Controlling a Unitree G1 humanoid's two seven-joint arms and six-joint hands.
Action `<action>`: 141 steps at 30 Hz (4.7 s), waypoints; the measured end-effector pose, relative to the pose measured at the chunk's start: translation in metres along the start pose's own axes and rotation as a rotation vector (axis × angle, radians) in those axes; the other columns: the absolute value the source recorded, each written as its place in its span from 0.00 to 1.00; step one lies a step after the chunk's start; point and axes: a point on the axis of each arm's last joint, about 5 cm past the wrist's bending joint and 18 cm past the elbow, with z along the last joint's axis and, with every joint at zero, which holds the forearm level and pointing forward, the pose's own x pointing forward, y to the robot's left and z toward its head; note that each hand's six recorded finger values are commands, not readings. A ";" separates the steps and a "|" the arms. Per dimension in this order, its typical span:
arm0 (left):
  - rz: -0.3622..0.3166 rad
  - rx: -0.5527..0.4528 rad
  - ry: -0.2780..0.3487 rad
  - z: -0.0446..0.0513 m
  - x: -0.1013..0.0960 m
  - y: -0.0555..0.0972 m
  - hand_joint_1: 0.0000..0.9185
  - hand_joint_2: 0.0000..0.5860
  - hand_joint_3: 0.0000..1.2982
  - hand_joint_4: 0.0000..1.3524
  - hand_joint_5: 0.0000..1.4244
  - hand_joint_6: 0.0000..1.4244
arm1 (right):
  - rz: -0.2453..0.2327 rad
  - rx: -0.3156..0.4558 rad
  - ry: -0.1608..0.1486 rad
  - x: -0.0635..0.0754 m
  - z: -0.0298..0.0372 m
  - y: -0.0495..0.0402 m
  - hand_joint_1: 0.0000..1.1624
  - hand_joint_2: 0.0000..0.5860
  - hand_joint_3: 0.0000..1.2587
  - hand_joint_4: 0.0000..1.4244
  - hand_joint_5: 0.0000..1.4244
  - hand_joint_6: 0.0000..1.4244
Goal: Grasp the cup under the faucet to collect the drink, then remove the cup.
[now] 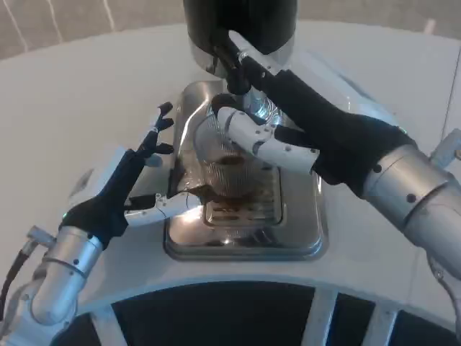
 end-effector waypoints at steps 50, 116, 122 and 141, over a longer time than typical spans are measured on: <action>-0.029 -0.016 -0.004 -0.0002 0.003 0.000 0.38 0.09 0.00 0.00 0.19 0.22 | -0.273 -0.077 0.030 -0.055 -0.0008 0.0050 0.16 0.95 0.00 0.00 0.00 0.00; -0.068 -0.138 -0.071 0.0114 0.023 0.003 0.43 0.11 0.00 0.00 0.20 0.23 | 0.107 -0.171 0.489 -0.127 -0.0178 0.0389 0.19 1.00 0.00 0.00 0.00 0.00; -0.085 -0.139 -0.100 0.0157 0.029 0.004 0.43 0.12 0.00 0.00 0.20 0.24 | 0.103 -0.168 0.481 -0.128 -0.0164 0.0417 0.19 1.00 0.00 0.00 0.00 0.00; -0.146 -0.163 -0.113 0.0182 0.034 0.004 0.42 0.10 0.00 0.00 0.21 0.25 | 0.096 -0.162 0.473 -0.126 -0.0155 0.0419 0.19 1.00 0.00 0.00 0.00 0.00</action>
